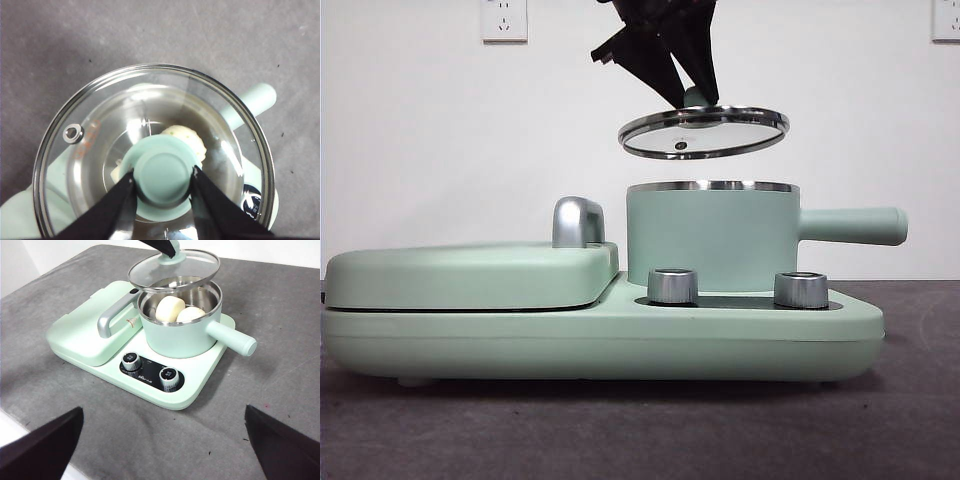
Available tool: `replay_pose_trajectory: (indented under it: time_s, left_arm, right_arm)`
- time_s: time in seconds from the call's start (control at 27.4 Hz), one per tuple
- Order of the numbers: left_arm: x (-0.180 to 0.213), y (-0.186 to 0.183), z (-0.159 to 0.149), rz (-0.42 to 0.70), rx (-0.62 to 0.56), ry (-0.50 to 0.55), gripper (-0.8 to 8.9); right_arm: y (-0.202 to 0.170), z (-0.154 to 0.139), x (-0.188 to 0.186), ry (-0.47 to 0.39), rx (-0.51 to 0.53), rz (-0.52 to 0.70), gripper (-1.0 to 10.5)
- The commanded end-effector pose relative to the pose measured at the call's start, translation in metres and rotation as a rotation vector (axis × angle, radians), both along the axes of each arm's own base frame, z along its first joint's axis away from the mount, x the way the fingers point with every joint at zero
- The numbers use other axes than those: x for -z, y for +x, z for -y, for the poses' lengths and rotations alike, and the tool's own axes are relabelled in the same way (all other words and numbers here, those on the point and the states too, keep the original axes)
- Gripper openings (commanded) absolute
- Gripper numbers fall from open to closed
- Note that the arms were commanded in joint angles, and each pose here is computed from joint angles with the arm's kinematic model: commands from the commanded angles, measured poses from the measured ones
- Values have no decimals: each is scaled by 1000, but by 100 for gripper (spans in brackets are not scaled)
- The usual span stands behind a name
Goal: Put the buns in a small steamer
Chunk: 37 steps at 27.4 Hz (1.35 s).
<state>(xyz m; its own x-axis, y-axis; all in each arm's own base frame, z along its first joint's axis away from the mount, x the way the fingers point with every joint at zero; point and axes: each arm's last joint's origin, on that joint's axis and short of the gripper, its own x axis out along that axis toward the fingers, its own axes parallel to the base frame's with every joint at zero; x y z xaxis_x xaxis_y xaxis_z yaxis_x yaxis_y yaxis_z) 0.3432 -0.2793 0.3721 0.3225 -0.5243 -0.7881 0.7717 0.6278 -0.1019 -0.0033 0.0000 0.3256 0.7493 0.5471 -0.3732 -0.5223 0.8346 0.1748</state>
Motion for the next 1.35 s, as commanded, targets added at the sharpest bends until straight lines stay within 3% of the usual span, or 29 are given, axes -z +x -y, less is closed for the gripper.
replay_pose_trajectory:
  time_s: [0.04,0.77,1.35]
  left_arm:
    - [2,0,8,7,44,-27,15]
    - [36,12,22,-32,71,28,15]
    - [41,2,34,15,53,136,15]
  right_arm:
    - [-1,1,-3,22,-4,10,516]
    - [-1,1,-3,20,4,11,516]
    - [-1,1,-3,20,4,11,516]
